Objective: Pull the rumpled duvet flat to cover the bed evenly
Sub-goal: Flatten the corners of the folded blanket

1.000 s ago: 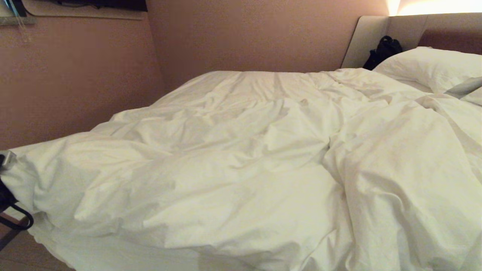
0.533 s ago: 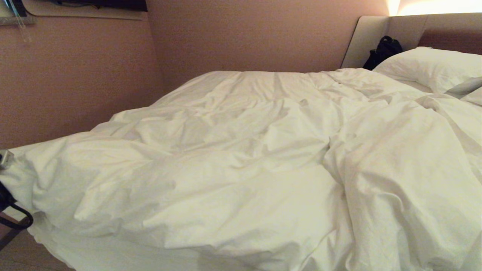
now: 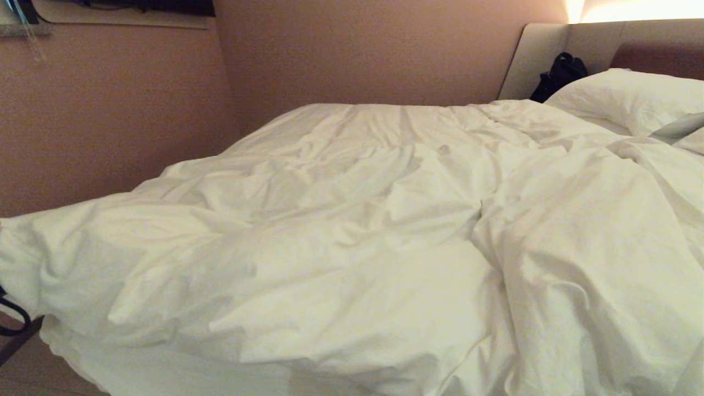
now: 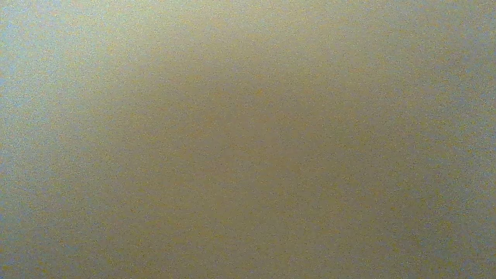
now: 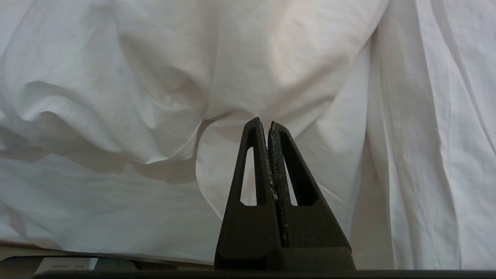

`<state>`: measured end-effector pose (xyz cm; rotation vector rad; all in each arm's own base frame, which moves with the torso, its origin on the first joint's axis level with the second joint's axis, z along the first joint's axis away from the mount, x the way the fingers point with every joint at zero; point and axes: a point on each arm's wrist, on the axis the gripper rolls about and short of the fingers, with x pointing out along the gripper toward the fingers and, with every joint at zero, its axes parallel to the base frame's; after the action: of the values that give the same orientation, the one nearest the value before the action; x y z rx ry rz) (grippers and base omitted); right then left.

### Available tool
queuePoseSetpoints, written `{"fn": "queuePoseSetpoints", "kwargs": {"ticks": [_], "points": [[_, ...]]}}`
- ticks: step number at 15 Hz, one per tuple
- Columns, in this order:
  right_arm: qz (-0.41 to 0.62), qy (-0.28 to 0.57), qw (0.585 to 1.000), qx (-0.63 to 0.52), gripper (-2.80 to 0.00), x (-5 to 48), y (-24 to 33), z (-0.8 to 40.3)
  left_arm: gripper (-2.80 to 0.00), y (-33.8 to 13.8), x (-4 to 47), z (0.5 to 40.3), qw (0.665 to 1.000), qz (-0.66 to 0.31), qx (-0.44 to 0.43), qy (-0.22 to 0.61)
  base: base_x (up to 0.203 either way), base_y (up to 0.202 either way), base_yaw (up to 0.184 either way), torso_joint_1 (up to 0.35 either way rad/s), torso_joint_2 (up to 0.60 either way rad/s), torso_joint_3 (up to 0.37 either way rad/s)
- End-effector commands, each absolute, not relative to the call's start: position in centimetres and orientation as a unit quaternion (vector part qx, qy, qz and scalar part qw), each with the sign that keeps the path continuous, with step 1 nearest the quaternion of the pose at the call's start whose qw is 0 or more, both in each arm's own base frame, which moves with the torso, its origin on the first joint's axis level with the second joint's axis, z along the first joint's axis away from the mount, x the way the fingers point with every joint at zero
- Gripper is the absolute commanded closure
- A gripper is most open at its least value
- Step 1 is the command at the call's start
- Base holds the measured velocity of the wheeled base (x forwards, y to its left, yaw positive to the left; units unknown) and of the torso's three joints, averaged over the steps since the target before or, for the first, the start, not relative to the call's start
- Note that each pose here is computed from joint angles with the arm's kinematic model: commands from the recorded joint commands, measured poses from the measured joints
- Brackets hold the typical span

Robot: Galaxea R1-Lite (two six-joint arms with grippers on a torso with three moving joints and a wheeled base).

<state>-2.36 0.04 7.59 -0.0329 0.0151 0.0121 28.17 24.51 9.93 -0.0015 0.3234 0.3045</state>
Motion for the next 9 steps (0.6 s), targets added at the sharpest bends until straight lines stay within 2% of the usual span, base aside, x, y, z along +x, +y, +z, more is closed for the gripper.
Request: {"fn": "queuePoseSetpoints", "kwargs": {"ticks": [1,5,9], "points": [[0.006,0.008,1.0,-0.017,0.0,-2.4,0.0,7.6,0.0,24.6,26.1,13.0,0.977,0.153,-0.001,0.148,0.0,0.0,0.0,0.0,0.0,0.0],[0.006,0.008,1.0,-0.017,0.0,-2.4,0.0,7.6,0.0,23.5,22.2,16.6,0.969,0.145,-0.052,0.192,0.0,0.0,0.0,0.0,0.0,0.0],[0.006,0.008,1.0,-0.017,0.0,-2.4,0.0,7.6,0.0,22.3,18.1,19.7,0.96,0.173,-0.051,0.214,0.0,0.0,0.0,0.0,0.0,0.0]]}}
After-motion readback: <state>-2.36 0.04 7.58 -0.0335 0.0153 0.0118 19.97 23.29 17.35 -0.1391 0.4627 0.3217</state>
